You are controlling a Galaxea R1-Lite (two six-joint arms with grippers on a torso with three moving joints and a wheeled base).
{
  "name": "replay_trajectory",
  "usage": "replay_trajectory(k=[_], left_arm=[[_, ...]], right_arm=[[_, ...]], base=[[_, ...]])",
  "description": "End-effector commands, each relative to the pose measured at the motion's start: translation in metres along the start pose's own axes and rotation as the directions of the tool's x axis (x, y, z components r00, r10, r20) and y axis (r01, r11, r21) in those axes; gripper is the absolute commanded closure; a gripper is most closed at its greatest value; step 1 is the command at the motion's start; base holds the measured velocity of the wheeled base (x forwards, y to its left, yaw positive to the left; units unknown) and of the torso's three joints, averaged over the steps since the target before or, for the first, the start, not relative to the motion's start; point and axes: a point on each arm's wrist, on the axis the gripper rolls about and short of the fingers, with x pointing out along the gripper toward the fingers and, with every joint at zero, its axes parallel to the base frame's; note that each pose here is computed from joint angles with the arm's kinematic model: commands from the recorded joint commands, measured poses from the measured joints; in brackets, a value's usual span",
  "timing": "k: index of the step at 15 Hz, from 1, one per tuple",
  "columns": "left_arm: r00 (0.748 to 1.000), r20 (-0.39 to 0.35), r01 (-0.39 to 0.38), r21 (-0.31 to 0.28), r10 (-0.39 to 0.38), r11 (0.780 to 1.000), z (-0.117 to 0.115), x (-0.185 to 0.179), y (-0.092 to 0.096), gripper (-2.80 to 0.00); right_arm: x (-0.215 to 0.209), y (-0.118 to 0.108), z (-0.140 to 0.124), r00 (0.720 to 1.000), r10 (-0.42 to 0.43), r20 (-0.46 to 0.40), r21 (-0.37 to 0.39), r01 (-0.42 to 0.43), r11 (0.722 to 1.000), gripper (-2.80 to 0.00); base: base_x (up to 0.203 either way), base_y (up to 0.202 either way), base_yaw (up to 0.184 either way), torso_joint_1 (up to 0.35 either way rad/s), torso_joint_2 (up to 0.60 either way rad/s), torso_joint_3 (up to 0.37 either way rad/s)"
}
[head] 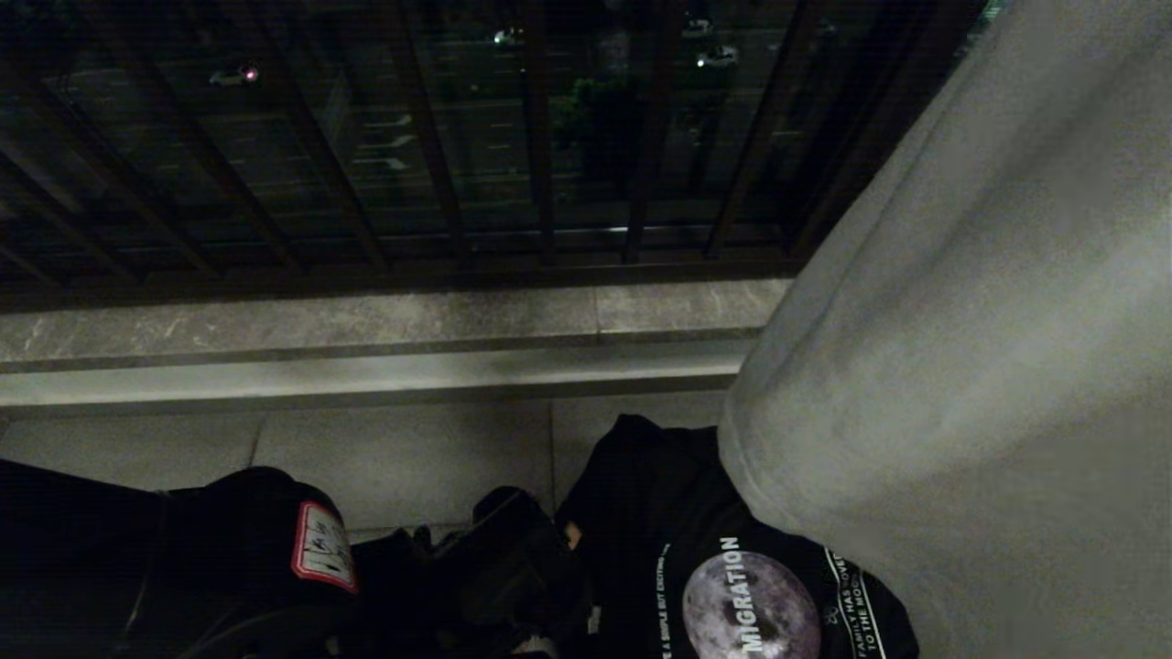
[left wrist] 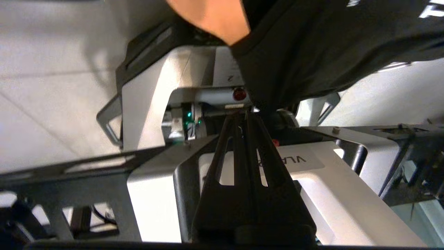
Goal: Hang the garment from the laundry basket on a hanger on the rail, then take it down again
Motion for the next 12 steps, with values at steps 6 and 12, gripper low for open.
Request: replay_trajectory(k=[6, 12], left_arm=[[0.897, -0.173, -0.429, -0.112, 0.407, 0.897, -0.006, 0.040, -0.010, 0.00], [0.927, -0.118, -0.369, -0.124, 0.356, 0.921, -0.019, 0.029, -0.028, 0.00]], right_arm=[[0.000, 0.000, 0.000, 1.000, 0.000, 0.000, 0.000, 0.000, 1.000, 0.00], [0.000, 0.000, 0.000, 1.000, 0.000, 0.000, 0.000, 0.000, 1.000, 0.00]], base=[[0.000, 0.000, 0.000, 0.000, 0.00, 0.000], [0.000, 0.000, 0.000, 0.000, 0.00, 0.000]])
